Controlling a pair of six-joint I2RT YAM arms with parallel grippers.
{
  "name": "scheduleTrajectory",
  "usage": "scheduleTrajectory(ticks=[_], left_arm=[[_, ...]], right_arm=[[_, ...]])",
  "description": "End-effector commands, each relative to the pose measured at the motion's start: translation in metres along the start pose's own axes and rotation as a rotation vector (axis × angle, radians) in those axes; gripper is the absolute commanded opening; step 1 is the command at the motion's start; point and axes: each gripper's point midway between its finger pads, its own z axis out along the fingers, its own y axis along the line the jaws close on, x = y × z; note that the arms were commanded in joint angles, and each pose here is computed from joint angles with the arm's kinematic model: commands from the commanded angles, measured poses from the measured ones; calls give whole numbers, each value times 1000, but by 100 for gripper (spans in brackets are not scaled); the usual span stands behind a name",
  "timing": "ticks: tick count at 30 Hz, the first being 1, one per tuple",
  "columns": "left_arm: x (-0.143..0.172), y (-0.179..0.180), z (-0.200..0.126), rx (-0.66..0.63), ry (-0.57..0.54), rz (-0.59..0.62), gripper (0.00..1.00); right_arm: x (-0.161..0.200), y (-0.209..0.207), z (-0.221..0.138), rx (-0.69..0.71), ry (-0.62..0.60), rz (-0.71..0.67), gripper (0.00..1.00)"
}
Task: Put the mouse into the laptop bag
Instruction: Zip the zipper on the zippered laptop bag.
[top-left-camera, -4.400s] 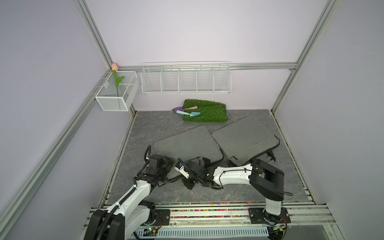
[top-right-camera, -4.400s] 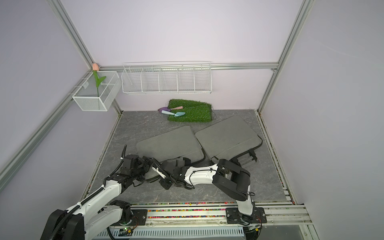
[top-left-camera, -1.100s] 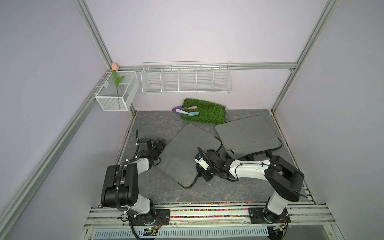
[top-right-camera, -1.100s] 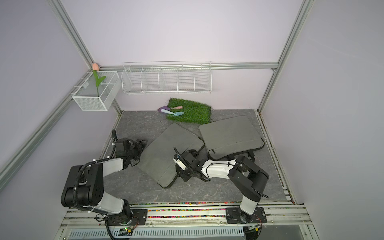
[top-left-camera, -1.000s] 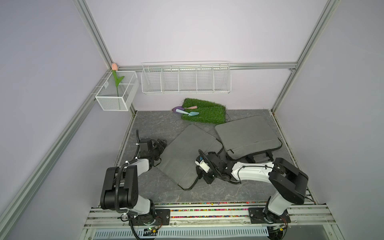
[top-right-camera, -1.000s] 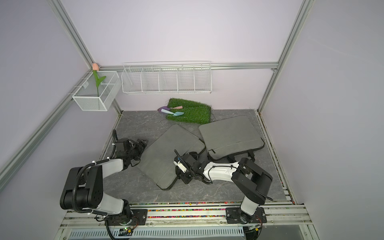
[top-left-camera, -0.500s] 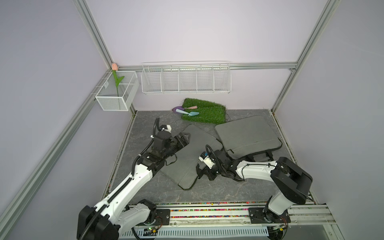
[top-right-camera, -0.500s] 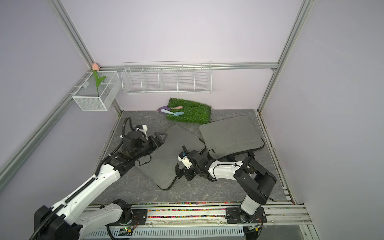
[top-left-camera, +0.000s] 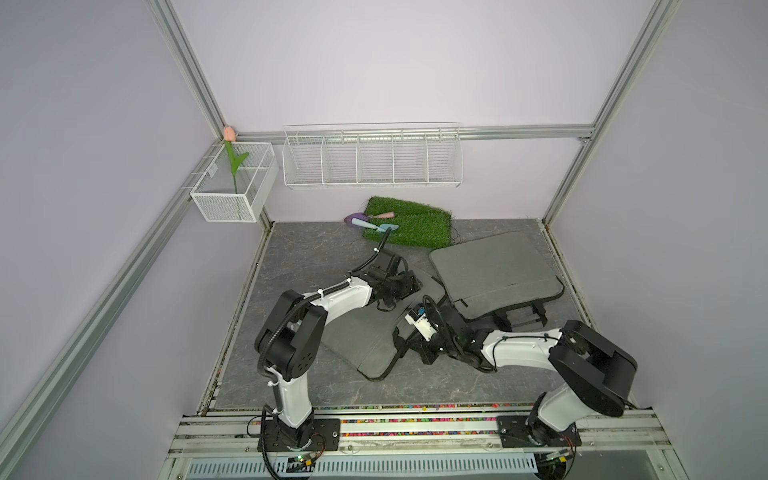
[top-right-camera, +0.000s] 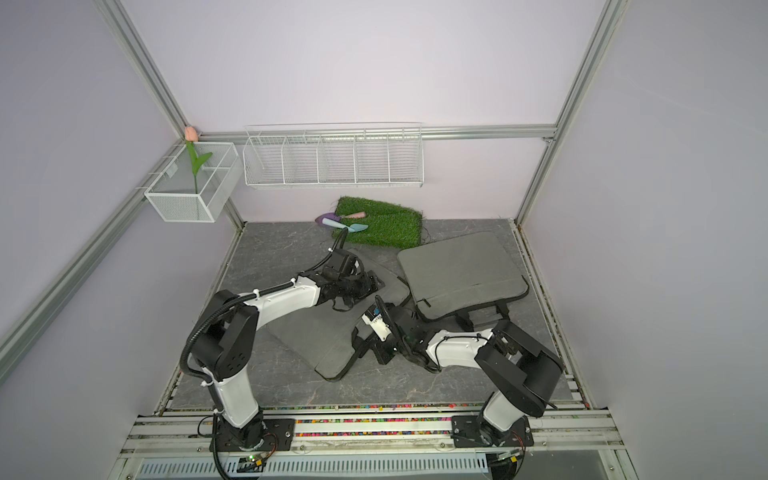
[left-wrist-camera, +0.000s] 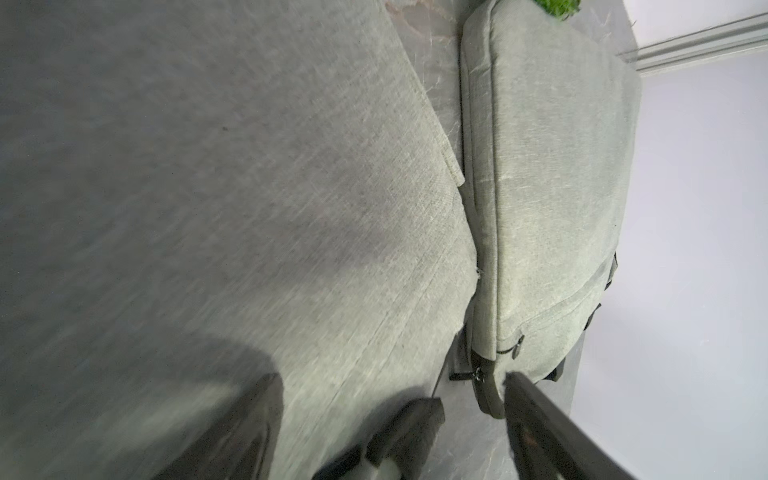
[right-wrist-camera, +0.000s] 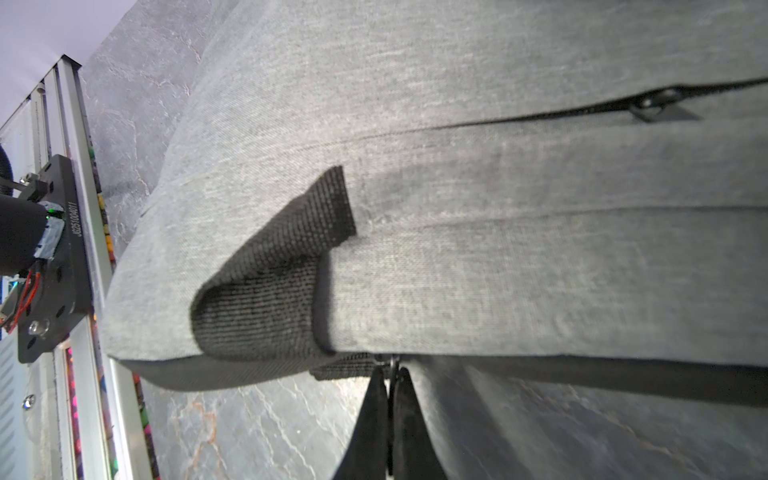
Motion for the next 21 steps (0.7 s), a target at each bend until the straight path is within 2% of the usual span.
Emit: scheduleTrajectory(ticks=[1, 4, 9, 16, 21], left_arm=[[5, 2, 30, 4, 78, -29, 81], [1, 20, 51, -57, 66, -50, 81], [-1, 27, 75, -63, 72, -69, 81], [-7, 27, 78, -72, 48, -57, 81], [-6, 27, 84, -67, 62, -65, 80]], right_arm=[[-10, 7, -1, -1, -49, -24, 6], [-6, 15, 2, 20, -29, -47, 6], [2, 41, 6, 23, 1, -108, 6], [12, 88, 6, -14, 21, -226, 6], [21, 129, 20, -58, 71, -271, 6]])
